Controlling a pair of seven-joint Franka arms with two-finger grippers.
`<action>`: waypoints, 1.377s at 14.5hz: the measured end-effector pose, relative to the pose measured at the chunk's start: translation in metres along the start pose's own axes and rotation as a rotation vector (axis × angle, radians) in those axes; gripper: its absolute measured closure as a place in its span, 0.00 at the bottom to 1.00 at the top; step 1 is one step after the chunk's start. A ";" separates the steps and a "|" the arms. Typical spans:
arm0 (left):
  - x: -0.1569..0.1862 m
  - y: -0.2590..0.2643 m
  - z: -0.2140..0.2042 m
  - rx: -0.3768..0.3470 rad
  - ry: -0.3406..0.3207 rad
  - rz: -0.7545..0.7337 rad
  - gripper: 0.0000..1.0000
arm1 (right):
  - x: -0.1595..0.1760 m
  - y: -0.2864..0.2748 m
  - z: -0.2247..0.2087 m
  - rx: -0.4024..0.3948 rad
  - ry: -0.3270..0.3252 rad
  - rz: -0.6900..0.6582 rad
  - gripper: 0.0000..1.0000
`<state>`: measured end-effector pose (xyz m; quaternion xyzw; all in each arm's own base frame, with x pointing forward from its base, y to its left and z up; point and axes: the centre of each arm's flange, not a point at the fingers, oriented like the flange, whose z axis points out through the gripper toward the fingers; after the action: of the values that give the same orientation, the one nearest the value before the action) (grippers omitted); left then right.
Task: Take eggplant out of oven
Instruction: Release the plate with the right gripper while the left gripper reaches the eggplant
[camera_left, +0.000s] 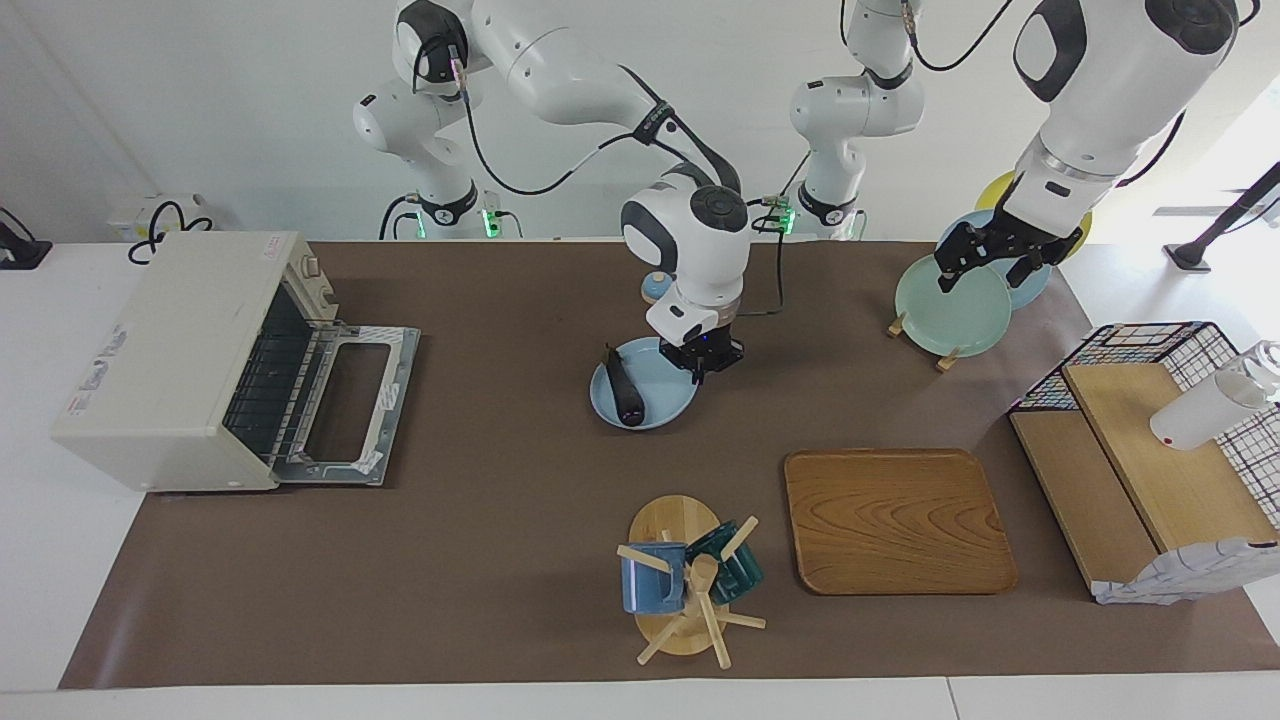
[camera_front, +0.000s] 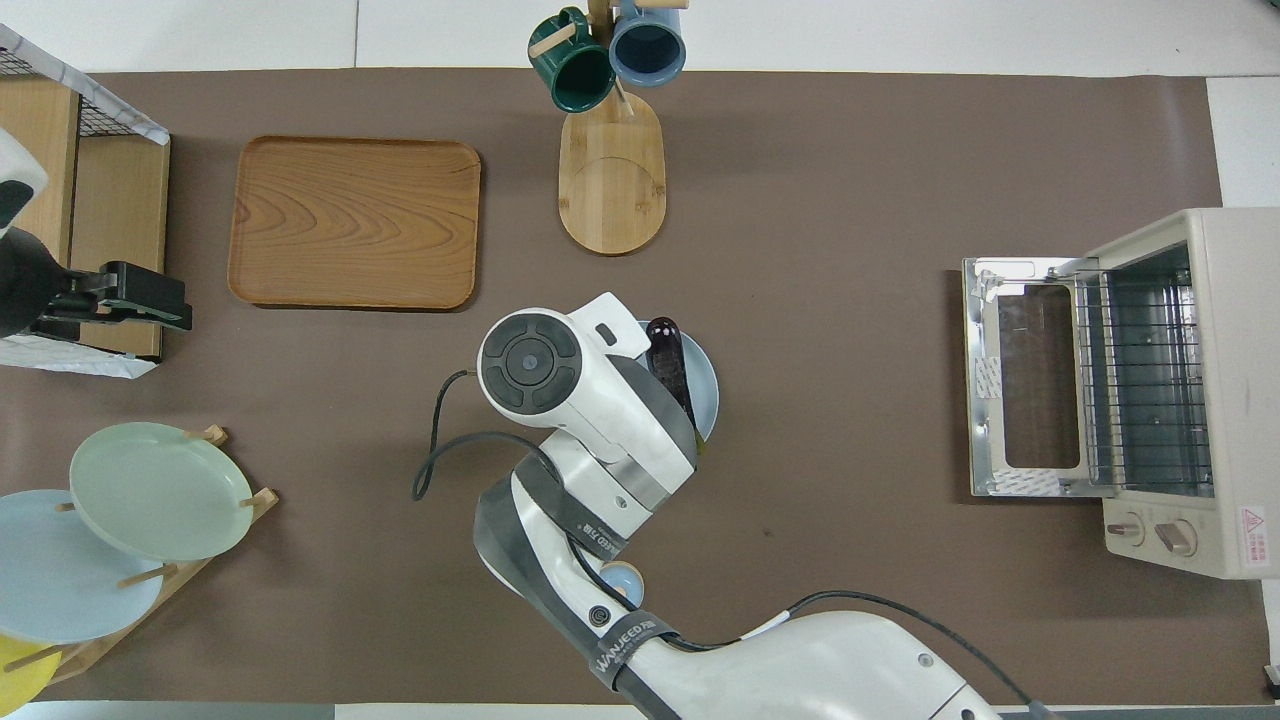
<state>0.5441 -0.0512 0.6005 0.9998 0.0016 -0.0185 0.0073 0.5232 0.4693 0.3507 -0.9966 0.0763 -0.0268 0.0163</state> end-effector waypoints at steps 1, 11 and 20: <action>0.000 0.000 0.000 0.000 0.002 0.000 0.00 | 0.010 0.005 -0.007 0.010 0.010 0.016 0.73; 0.004 0.047 0.024 -0.010 0.037 -0.001 0.00 | 0.085 0.191 -0.039 -0.274 -0.138 -0.063 0.80; -0.017 0.282 0.161 -0.106 0.063 0.017 0.00 | 0.094 0.378 0.042 -0.313 -0.196 -0.093 0.85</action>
<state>0.5222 -0.3360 0.4444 0.9981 -0.0058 0.0130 0.0602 0.5612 0.0828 0.2997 -0.9873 0.0313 0.0817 -0.1328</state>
